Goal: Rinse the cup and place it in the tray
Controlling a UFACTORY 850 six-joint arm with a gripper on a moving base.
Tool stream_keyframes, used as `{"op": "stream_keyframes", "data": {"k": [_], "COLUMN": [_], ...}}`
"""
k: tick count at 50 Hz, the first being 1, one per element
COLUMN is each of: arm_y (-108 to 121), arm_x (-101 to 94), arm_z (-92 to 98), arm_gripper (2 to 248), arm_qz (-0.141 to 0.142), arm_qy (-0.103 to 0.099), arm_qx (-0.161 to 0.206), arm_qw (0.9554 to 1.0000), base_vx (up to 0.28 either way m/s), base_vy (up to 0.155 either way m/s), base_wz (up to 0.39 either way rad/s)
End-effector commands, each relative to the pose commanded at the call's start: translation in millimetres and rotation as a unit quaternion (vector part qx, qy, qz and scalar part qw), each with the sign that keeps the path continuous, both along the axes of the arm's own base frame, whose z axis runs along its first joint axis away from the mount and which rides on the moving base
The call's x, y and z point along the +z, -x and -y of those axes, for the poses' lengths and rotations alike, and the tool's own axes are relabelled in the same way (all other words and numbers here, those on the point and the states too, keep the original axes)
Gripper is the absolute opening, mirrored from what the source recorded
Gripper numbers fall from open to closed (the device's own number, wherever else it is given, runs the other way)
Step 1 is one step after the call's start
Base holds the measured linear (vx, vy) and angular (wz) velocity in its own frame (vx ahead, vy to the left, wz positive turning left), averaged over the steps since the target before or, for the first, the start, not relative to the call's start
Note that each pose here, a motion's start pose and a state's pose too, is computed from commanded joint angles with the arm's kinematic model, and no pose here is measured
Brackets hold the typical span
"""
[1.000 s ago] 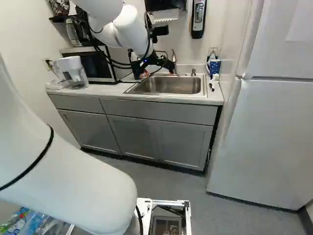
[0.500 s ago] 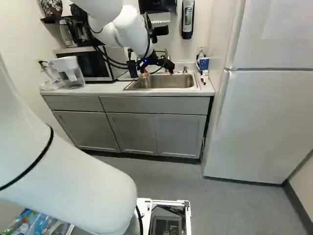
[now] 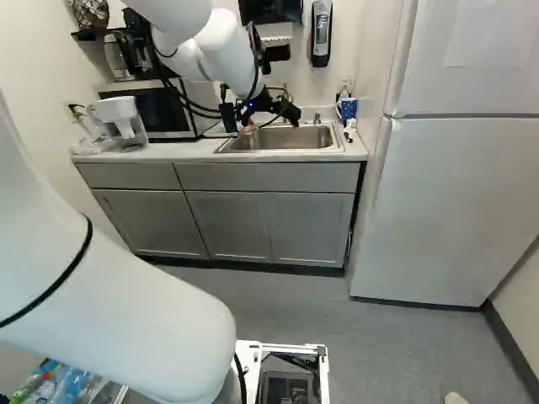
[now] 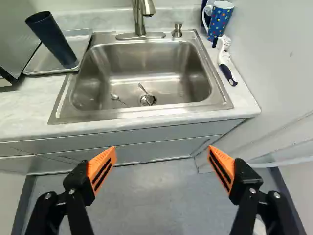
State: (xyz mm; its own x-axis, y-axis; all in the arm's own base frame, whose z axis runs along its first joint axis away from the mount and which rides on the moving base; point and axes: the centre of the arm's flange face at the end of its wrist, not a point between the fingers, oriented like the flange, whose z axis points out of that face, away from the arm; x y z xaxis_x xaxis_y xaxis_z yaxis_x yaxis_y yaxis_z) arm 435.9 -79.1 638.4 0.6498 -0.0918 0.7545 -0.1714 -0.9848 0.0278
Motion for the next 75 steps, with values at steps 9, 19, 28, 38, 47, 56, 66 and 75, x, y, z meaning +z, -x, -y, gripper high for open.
{"op": "stream_keyframes", "data": {"k": [9,19,28,38,47,56,66,75], "arm_y": [0,0,0,1,2,4,8,12], "arm_x": [0.0,-0.7,-3.8,-10.3,-18.7,-29.6,-45.0,-61.0], "arm_z": [0.0,-0.2,-1.1,-3.0,-5.5,-8.7,-13.3,-18.1], "arm_gripper": [247,247,247,247,247,247,247,247], "arm_qz": [0.000,0.000,0.002,0.006,0.011,0.018,0.027,0.037], "arm_qy": [0.000,0.000,0.000,0.000,0.000,0.000,0.001,0.001], "arm_qx": [0.000,0.000,0.001,0.004,0.007,0.011,0.016,0.021], "arm_qw": [1.0000,1.0000,1.0000,1.0000,0.9999,0.9998,0.9995,0.9991], "base_vx": [0.000,0.000,0.000,0.000,0.000,0.000,0.000,0.000], "base_vy": [0.000,0.000,0.000,0.000,0.000,0.000,0.000,0.000], "base_wz": [0.000,0.000,0.000,0.000,0.000,0.000,0.000,0.000]}}
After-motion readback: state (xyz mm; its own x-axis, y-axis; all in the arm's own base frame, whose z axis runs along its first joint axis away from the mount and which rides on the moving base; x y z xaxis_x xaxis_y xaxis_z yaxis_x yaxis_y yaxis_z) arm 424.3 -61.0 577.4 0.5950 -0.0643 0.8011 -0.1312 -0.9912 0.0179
